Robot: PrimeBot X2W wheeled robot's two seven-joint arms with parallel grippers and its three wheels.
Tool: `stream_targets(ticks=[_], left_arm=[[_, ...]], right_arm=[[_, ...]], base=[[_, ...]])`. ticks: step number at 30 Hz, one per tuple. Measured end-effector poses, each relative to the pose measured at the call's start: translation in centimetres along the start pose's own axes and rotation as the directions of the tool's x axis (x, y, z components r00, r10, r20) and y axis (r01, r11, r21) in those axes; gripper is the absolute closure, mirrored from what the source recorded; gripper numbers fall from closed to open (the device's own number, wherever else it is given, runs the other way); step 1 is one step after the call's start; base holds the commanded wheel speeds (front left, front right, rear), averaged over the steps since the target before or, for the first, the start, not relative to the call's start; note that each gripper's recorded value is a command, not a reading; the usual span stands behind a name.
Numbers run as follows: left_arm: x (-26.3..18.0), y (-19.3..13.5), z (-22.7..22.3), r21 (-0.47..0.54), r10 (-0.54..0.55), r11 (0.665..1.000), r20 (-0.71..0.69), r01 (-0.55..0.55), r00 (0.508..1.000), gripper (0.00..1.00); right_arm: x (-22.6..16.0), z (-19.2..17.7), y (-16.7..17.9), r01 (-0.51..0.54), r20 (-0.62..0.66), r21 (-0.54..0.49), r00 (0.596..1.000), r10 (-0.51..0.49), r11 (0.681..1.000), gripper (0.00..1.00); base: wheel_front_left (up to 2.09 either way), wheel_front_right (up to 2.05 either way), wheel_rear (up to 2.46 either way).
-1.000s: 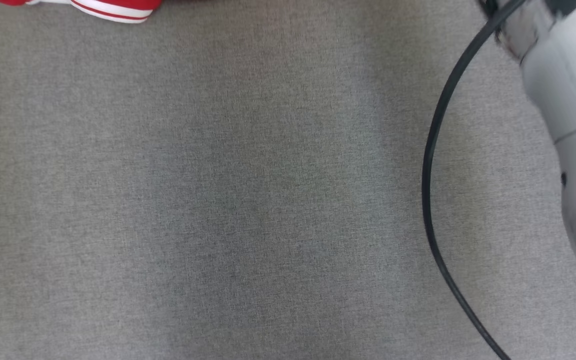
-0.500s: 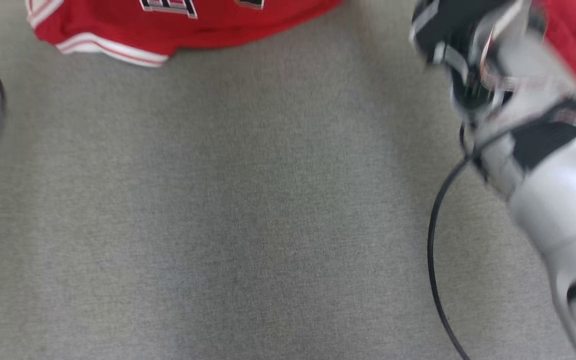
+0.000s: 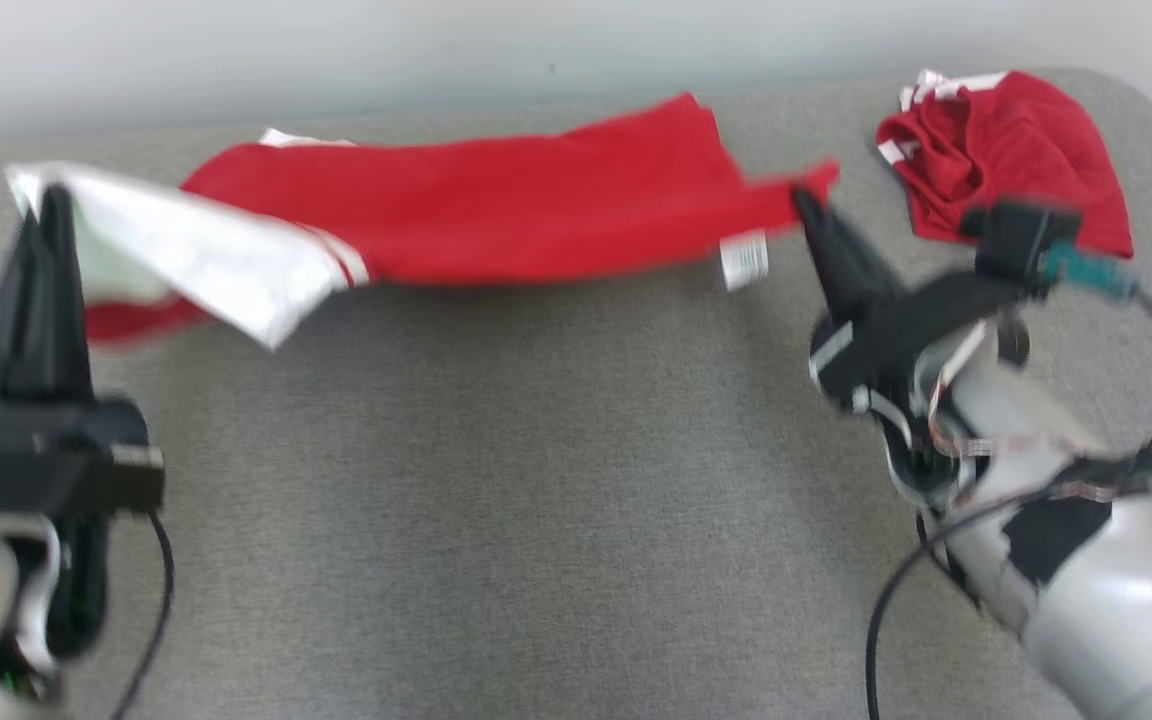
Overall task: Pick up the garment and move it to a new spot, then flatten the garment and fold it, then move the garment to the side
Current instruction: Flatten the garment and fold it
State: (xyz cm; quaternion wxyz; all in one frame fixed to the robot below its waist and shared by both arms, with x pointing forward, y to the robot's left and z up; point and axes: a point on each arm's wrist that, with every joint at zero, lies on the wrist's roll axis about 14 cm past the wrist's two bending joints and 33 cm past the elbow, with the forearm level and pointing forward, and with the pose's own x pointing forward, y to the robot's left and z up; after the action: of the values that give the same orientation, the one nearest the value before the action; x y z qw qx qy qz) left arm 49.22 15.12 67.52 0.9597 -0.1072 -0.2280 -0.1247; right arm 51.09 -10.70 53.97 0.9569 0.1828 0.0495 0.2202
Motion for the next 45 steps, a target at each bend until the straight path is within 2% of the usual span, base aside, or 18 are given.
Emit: stream_targets(ticks=[2, 3, 10, 15, 20, 26, 34, 40, 45], left_arm=[[-1.4, 0.4, 0.1, -0.021, 0.039, 0.999, -0.004, -0.039, 0.999, 1.00], [-4.4, 1.4, -0.6, -0.036, 0.117, 0.992, -0.038, -0.118, 0.992, 1.00], [-11.0, 2.5, -2.9, -0.119, 0.262, 0.953, -0.135, -0.278, 0.956, 1.00], [-14.9, 2.6, -4.0, -0.124, 0.323, 0.929, -0.191, -0.350, 0.927, 1.00], [-18.5, 1.7, -5.4, -0.137, 0.343, 0.912, -0.263, -0.387, 0.902, 1.00], [-21.6, 1.9, -6.4, -0.086, 0.378, 0.902, -0.318, -0.423, 0.870, 1.00], [-23.1, 2.2, -7.3, -0.067, 0.390, 0.896, -0.352, -0.439, 0.851, 1.00], [-20.2, 1.2, -6.2, -0.092, 0.330, 0.925, -0.289, -0.369, 0.899, 1.00], [-17.4, 1.1, -5.1, -0.085, 0.273, 0.950, -0.231, -0.299, 0.934, 1.00]], right_arm=[[-1.0, -1.3, 0.1, 0.001, -0.022, 0.009, 1.000, -0.001, 1.000, 1.00], [-3.1, -3.6, 0.3, 0.009, -0.050, 0.043, 0.999, -0.007, 0.999, 1.00], [-8.3, -8.3, -0.1, 0.075, -0.133, 0.131, 0.989, -0.058, 0.989, 1.00], [-11.9, -11.0, 0.1, 0.122, -0.203, 0.187, 0.976, -0.083, 0.975, 1.00], [-14.3, -11.8, 0.0, 0.150, -0.231, 0.201, 0.968, -0.101, 0.968, 1.00], [-16.4, -14.2, 1.5, 0.140, -0.346, 0.215, 0.936, -0.058, 0.967, 1.00], [-17.3, -14.4, 1.7, 0.156, -0.373, 0.229, 0.926, -0.061, 0.961, 1.00], [-16.0, -12.2, 2.0, 0.151, -0.289, 0.275, 0.955, -0.069, 0.949, 1.00], [-15.1, -11.0, 1.8, 0.157, -0.252, 0.293, 0.964, -0.082, 0.943, 1.00]], base=[[0.00, 0.00, 0.00], [0.00, 0.00, 0.00], [0.00, 0.00, 0.00], [0.00, 0.00, 0.00], [0.00, 0.00, 0.00], [0.00, 0.00, 0.00], [0.00, 0.00, 0.00], [0.00, 0.00, 0.00], [0.00, 0.00, 0.00]])
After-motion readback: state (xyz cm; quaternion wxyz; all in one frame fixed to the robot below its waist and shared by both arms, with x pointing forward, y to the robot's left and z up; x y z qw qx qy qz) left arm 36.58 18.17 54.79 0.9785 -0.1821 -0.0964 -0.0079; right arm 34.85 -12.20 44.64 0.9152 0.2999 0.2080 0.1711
